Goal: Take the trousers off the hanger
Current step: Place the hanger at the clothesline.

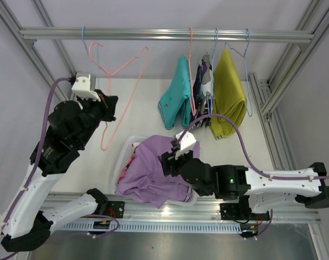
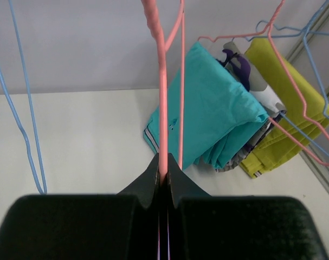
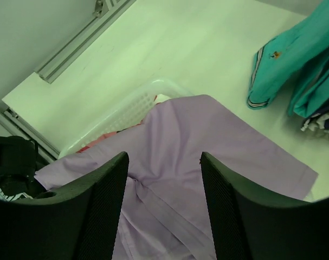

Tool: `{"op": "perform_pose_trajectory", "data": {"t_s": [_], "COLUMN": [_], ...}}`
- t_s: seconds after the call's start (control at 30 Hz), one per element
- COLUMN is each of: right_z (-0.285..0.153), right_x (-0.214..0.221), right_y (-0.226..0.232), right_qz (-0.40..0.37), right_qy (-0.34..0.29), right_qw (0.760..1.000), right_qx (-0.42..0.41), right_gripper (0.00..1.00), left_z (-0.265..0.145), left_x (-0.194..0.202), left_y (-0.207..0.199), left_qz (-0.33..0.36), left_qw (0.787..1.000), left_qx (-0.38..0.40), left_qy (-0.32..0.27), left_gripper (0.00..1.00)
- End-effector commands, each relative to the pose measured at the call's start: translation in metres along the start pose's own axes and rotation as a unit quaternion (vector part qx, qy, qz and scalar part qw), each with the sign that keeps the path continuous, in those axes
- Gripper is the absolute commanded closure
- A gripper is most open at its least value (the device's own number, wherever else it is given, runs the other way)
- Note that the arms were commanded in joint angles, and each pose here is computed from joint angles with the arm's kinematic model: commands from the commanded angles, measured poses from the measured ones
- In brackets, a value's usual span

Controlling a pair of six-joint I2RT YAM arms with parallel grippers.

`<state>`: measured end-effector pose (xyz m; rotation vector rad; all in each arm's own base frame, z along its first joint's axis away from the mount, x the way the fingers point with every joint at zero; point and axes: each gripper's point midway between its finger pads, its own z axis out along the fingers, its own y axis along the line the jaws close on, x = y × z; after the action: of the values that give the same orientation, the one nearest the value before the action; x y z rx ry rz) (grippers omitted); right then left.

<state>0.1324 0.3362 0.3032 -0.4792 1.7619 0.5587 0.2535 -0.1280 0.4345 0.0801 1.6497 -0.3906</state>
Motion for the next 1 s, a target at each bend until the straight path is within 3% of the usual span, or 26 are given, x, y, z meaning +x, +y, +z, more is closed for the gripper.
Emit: {"op": "perform_pose_trajectory", "data": {"t_s": [0.0,0.27,0.6,0.97], "right_z": [-0.016,-0.044,-0.063,-0.065], "right_x": [-0.005,-0.026,-0.031,-0.019], "right_y": [-0.024,-0.049,-0.088,-0.115], "right_qz": [-0.021,-0.008,-0.02,-0.012], "right_qy": [-0.003,-0.023,-0.04,-0.041], "right_qw": [0.999,0.999,0.997,0.997], "right_qx": [0.031,0.03,0.057,0.068], "right_gripper": [0.39,0.37,0.32,0.28], "left_z": [0.013,0.059,0.099,0.15], "left_x": [0.002,0.007,-0.028,-0.01], "left_y": [0.003,0.004,0.0,0.025], "left_qz": [0.03,0.055,0.069,0.07], "left_qw": [0.999,0.995,0.992,0.987], "left_qx": [-0.022,-0.074,-0.106,-0.133], "left_qy": [0.021,0.049,0.028,0.061], "left_gripper": [0.99,0.99,0.99,0.99]}}
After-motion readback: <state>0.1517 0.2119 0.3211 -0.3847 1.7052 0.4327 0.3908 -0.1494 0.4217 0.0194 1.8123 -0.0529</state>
